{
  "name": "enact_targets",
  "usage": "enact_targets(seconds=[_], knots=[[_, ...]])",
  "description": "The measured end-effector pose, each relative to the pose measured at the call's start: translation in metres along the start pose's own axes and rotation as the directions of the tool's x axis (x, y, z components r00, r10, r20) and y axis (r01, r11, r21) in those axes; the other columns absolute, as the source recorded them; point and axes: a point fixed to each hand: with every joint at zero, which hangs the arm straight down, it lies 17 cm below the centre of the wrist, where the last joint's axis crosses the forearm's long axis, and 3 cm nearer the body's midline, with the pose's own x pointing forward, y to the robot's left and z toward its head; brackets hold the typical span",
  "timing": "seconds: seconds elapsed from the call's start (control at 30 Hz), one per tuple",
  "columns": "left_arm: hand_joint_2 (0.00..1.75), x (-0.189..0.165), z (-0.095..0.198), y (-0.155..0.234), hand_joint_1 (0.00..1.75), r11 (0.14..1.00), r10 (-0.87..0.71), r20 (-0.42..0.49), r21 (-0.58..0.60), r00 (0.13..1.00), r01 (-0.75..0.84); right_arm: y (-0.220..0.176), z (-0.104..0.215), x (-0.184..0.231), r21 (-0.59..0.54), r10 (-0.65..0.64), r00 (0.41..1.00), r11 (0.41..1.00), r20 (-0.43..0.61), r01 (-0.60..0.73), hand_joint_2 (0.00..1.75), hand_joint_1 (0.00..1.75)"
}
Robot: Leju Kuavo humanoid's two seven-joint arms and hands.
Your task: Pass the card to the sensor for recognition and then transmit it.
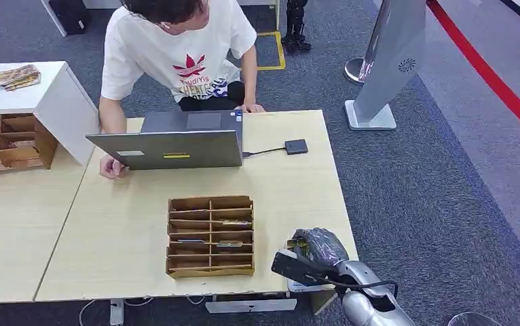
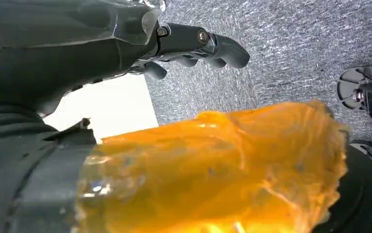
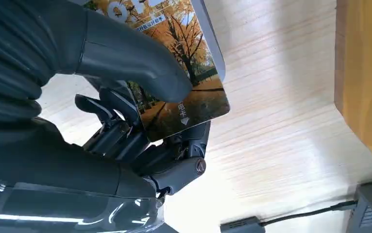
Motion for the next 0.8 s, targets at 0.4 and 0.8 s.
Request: enact_targets(seconds=[0.4,0.8], knots=[[0.0,-0.0001,0.0,-0.0001,0.0,1.0,0.0,0.0,-0.001,1.0,0.0,0.0004,0.0,-0.0002,0.001,0.0,1.0,1.0,-0.001,0.0,1.75,1.75],[0.0,-0.0001,0.0,-0.0002,0.0,1.0,0.0,0.0,-0.001,1.0,0.0,0.0011,0.0001,-0.0001,0.002,0.0,1.0,1.0,0.002,0.0,1.75,1.75]])
